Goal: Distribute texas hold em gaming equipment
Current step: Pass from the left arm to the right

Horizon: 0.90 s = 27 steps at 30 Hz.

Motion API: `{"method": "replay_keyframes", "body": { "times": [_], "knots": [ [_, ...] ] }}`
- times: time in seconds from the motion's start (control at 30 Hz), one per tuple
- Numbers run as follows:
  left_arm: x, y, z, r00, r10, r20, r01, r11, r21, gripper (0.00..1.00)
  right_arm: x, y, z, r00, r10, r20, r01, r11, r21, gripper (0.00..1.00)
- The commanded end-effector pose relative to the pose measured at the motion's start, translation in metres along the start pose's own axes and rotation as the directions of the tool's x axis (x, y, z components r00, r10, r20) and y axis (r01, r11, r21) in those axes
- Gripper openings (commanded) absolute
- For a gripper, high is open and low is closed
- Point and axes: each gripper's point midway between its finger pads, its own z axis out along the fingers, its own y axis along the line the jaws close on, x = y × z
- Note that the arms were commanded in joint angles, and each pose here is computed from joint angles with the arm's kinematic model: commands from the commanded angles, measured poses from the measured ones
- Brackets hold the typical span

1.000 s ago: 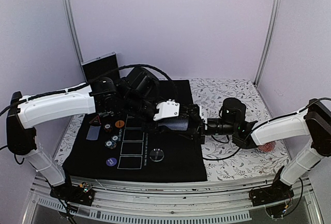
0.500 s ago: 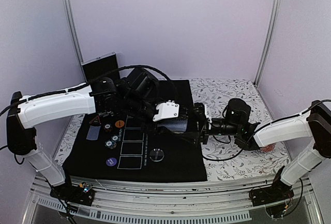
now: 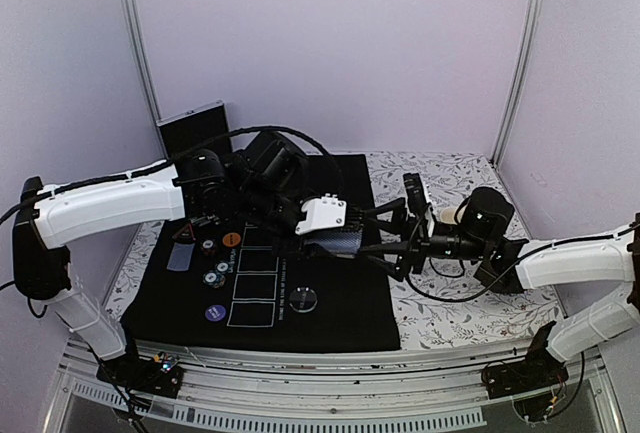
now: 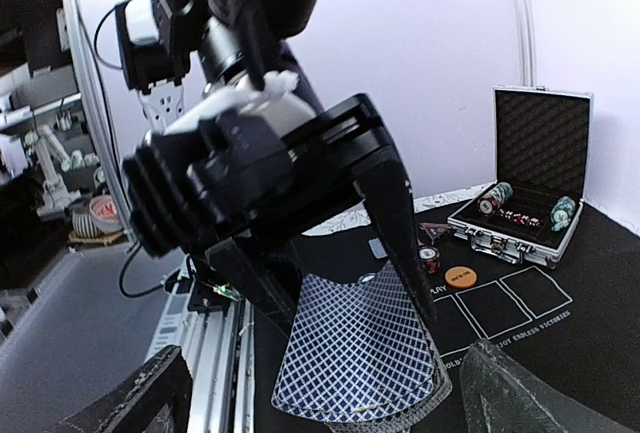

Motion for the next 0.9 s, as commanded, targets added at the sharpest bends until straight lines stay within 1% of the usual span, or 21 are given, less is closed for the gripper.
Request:
{"method": "replay_keyframes", "body": {
  "times": [0.0, 0.03, 0.07, 0.13, 0.17, 0.27, 0.33, 0.47, 0.6, 0.77, 0.87],
  "knots": [
    [-0.010, 0.004, -0.004, 0.999, 0.008, 0.032, -0.007, 1.000, -0.027, 0.54, -0.012, -0.022, -0.013, 0.942, 0.326, 0.075, -0.333, 0.935, 0.120, 0.94],
    [-0.011, 0.005, -0.004, 0.999, 0.007, 0.034, -0.006, 1.000, -0.030, 0.54, -0.010, -0.026, -0.013, 0.923, 0.375, 0.083, -0.383, 0.913, 0.141, 0.93],
    [-0.011, 0.004, -0.003, 0.999, 0.007, 0.035, -0.006, 1.000, -0.029, 0.54, -0.010, -0.035, -0.013, 0.897, 0.429, 0.103, -0.441, 0.878, 0.184, 0.92],
    [-0.011, 0.004, -0.003, 0.999, 0.005, 0.038, -0.004, 1.000, -0.027, 0.54, 0.004, -0.050, -0.013, 0.838, 0.536, 0.098, -0.541, 0.798, 0.266, 0.92],
    [-0.011, 0.004, -0.003, 0.999, 0.004, 0.039, -0.003, 1.000, -0.026, 0.54, 0.007, -0.052, -0.012, 0.819, 0.566, 0.096, -0.568, 0.775, 0.278, 0.91],
    [-0.011, 0.004, -0.004, 0.999, 0.004, 0.039, -0.003, 1.000, -0.028, 0.54, 0.013, -0.050, -0.004, 0.782, 0.620, 0.070, -0.615, 0.746, 0.256, 0.91],
    [-0.012, 0.004, -0.005, 0.999, 0.004, 0.040, -0.003, 1.000, -0.030, 0.54, 0.015, -0.047, 0.002, 0.765, 0.642, 0.048, -0.634, 0.738, 0.230, 0.91],
    [-0.012, 0.003, -0.004, 0.999, 0.003, 0.049, -0.002, 1.000, -0.026, 0.54, 0.021, -0.038, 0.015, 0.759, 0.651, 0.003, -0.643, 0.749, 0.162, 0.88],
    [-0.011, 0.001, -0.002, 0.999, -0.002, 0.046, 0.003, 1.000, -0.018, 0.54, 0.027, -0.033, 0.023, 0.740, 0.672, -0.030, -0.666, 0.738, 0.108, 0.80],
    [-0.012, 0.002, -0.001, 0.999, 0.001, 0.049, 0.000, 1.000, -0.021, 0.54, 0.029, -0.030, 0.031, 0.733, 0.679, -0.052, -0.674, 0.734, 0.083, 0.67],
    [-0.010, 0.003, 0.001, 0.999, 0.002, 0.044, -0.001, 1.000, -0.028, 0.54, 0.034, -0.025, 0.038, 0.715, 0.693, -0.094, -0.691, 0.721, 0.058, 0.59]
  ]
}}
